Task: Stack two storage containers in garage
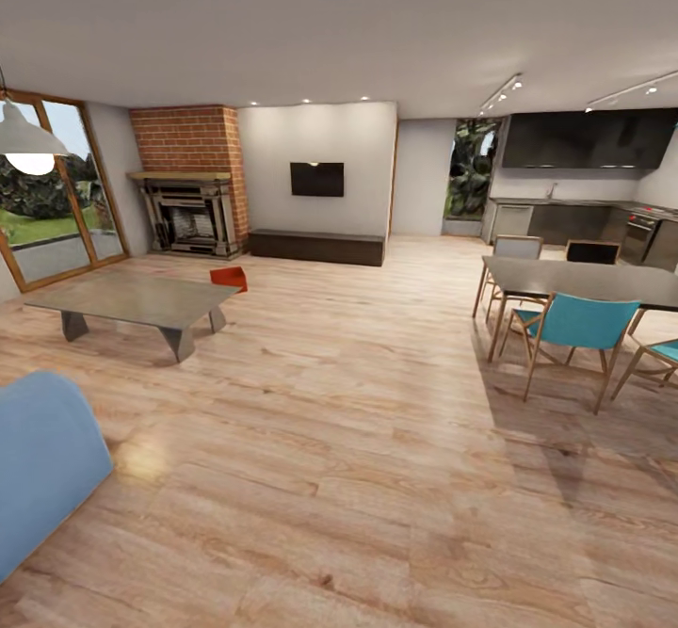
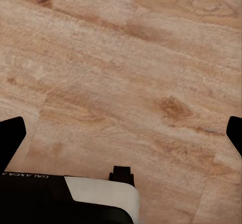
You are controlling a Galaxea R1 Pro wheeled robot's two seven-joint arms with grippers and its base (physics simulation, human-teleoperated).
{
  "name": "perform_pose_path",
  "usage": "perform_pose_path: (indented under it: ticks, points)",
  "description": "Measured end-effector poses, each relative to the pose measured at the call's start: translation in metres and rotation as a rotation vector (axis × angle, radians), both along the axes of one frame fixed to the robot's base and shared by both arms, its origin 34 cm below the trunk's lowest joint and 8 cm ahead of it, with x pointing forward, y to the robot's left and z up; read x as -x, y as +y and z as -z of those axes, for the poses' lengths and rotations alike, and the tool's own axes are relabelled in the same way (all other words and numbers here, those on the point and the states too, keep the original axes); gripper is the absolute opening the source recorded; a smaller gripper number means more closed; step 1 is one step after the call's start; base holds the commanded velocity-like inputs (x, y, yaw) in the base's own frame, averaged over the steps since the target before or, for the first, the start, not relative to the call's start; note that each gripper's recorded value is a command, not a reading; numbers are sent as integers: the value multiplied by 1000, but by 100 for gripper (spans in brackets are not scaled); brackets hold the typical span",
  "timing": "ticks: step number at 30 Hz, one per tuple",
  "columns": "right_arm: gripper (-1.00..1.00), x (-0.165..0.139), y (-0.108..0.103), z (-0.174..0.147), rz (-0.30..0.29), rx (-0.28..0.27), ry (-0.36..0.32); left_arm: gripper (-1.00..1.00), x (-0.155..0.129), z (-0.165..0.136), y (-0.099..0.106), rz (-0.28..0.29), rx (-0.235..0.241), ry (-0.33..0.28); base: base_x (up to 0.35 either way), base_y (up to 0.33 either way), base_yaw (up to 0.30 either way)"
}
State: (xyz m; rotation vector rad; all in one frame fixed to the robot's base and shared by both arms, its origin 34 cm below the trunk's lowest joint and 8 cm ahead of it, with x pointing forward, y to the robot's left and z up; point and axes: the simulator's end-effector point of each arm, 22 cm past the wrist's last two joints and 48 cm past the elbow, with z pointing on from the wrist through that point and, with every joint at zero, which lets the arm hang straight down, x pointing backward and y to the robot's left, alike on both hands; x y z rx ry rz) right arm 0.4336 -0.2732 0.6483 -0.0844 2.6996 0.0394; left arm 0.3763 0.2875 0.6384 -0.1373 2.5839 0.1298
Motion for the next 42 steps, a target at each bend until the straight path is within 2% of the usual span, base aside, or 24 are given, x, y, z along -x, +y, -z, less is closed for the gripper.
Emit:
perform_pose_path:
  ticks: [9,21,23,28,40,41,42]
  points:
    - [100,0,0,0,0,0,0,100,0,0,0,0,-1,0,323,0,0]
    - [100,0,0,0,2,-1,0,100,1,-1,24,-10,-30,1,323,0,0]
    - [100,-1,-12,0,26,46,-5,100,2,-3,47,-61,-53,-1,323,0,0]
    - [100,-2,-22,-1,44,86,-8,100,5,-5,65,-123,-62,-4,323,0,0]
    - [100,-1,-36,-2,68,120,-9,100,5,-5,67,-138,-62,-5,322,0,0]
    - [100,-1,-41,-2,71,123,-9,100,5,-5,67,-138,-61,-5,320,0,0]
    - [100,-1,-56,-4,80,138,-10,100,5,-5,66,-138,-60,-5,320,0,0]
